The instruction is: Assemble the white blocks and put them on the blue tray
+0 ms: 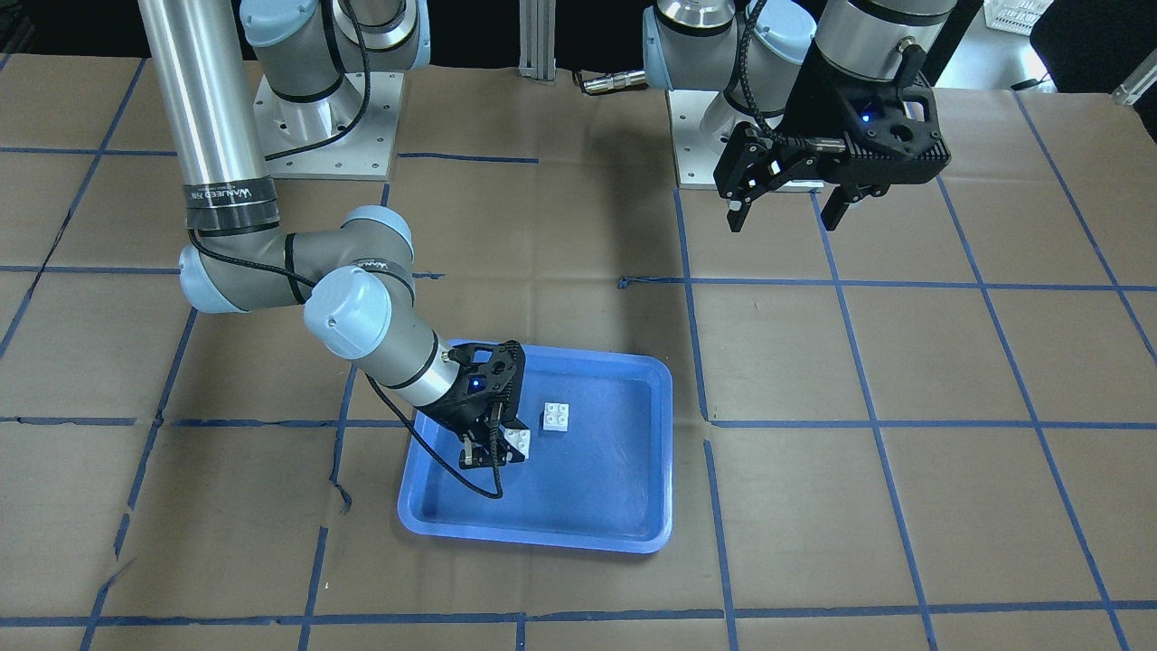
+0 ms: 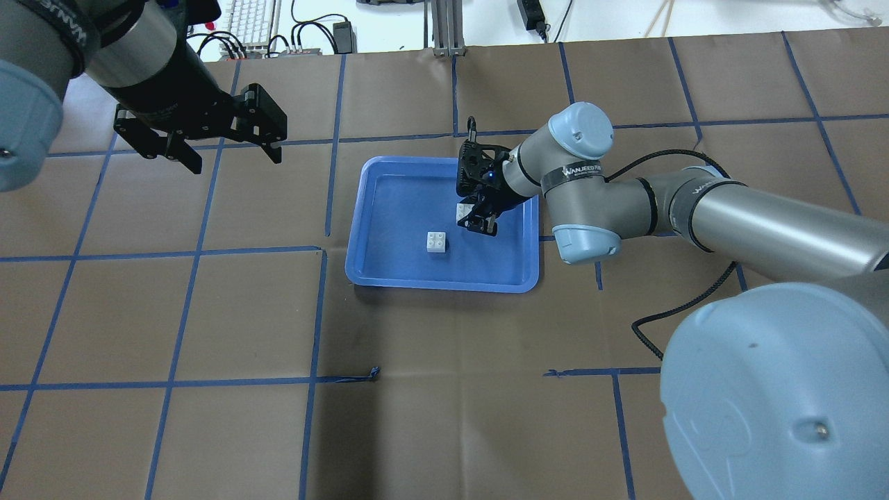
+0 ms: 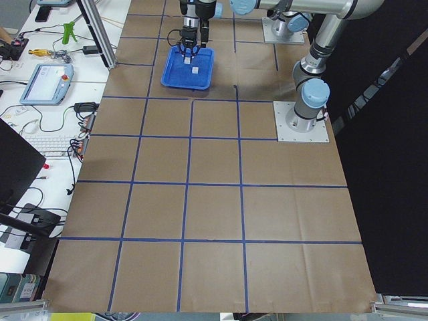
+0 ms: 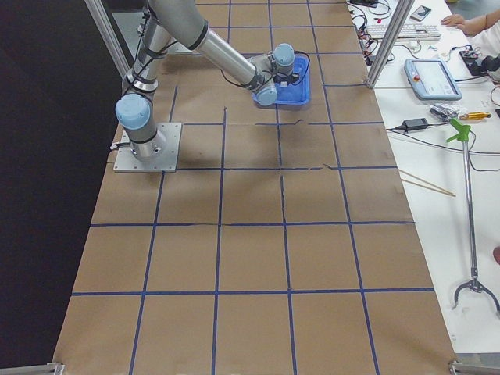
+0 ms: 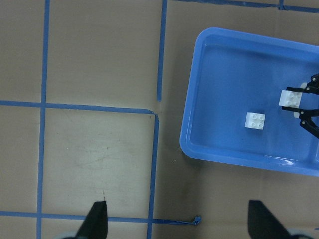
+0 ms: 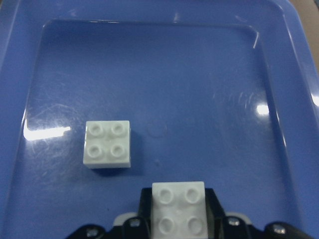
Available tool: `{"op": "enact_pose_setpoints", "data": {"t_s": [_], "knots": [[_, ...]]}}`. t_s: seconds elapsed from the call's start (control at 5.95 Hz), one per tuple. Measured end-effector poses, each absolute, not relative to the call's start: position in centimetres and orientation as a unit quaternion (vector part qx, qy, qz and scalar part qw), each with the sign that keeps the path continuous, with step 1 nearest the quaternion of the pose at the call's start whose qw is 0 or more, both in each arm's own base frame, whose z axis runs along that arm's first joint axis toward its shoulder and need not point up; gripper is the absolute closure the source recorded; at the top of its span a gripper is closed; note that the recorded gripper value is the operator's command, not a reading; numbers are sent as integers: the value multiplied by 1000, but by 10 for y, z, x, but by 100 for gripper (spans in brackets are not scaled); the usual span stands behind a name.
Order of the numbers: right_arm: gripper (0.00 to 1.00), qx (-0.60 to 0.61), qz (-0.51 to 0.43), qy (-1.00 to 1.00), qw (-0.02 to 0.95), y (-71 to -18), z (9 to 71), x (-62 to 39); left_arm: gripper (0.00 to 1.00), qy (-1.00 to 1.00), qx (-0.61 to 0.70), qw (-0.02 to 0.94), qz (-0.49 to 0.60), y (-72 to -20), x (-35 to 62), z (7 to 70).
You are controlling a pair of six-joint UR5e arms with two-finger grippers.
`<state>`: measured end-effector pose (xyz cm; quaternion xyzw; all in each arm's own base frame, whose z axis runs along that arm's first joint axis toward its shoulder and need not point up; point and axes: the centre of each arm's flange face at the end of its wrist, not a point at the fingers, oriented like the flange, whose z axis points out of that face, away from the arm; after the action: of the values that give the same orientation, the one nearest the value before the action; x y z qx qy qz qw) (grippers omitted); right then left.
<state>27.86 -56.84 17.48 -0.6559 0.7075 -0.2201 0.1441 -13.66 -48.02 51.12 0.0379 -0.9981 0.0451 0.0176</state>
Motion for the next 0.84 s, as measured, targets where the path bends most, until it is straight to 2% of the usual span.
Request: {"op": "enact_pose_setpoints", "data": {"t_s": [0.84], "knots": [[73, -655, -207, 711, 150, -544, 175, 285, 1, -998, 39, 18, 46, -481, -136, 512]]}}
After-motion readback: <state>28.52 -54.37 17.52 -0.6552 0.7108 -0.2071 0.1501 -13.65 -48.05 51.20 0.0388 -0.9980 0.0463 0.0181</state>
